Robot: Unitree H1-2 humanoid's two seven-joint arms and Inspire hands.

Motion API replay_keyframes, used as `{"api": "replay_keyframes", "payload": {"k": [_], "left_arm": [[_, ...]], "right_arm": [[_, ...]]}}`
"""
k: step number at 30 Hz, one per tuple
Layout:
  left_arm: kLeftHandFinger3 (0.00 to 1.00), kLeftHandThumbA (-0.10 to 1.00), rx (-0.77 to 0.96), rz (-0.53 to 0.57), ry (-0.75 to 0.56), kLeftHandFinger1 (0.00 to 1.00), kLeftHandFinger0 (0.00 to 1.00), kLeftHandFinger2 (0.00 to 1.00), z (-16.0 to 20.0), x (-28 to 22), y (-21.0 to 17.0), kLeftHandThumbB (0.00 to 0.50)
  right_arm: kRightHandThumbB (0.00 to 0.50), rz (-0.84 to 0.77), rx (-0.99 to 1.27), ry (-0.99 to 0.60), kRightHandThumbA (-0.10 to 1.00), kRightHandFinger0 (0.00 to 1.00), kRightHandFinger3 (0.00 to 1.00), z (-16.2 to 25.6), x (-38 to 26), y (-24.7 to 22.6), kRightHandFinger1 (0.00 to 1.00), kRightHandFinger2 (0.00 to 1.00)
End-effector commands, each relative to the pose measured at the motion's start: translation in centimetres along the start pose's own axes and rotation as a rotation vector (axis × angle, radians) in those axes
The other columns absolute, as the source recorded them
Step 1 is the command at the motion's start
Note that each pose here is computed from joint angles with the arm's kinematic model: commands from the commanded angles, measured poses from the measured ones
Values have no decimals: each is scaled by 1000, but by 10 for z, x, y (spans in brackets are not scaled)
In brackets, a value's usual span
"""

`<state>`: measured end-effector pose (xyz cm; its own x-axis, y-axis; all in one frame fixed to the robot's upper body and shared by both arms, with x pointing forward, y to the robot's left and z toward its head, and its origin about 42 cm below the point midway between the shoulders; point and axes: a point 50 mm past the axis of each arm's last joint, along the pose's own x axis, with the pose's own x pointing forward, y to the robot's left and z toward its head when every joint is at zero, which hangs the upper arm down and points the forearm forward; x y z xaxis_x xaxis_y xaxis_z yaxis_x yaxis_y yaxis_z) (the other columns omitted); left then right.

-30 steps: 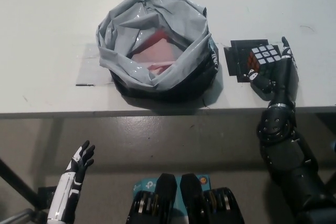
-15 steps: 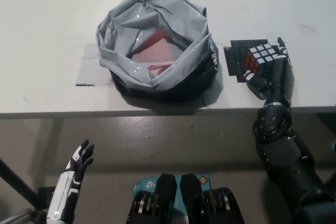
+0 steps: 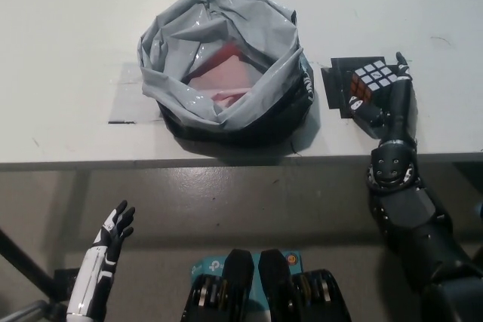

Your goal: Use the right hand to pick up a rubix's cube and place it into a plastic bag and lift the bag

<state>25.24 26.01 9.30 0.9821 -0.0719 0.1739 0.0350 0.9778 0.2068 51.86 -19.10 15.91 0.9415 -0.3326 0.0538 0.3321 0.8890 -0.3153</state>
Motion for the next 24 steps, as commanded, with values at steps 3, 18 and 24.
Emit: {"api": "replay_keyframes", "payload": {"k": [3,18,24], "left_arm": [[1000,1000,23,-5,-68,1000,1000,1000,7,2,4,255],[1000,1000,14,-1,-73,1000,1000,1000,7,4,4,256],[1000,1000,8,0,-67,1000,1000,1000,5,3,4,259]], "right_arm": [[500,33,114,-48,748,1000,1000,28,18,-3,1000,1000],[279,13,50,43,-100,2,357,7,21,-13,156,457],[240,55,11,108,-100,99,662,-15,15,-14,341,690]]}}
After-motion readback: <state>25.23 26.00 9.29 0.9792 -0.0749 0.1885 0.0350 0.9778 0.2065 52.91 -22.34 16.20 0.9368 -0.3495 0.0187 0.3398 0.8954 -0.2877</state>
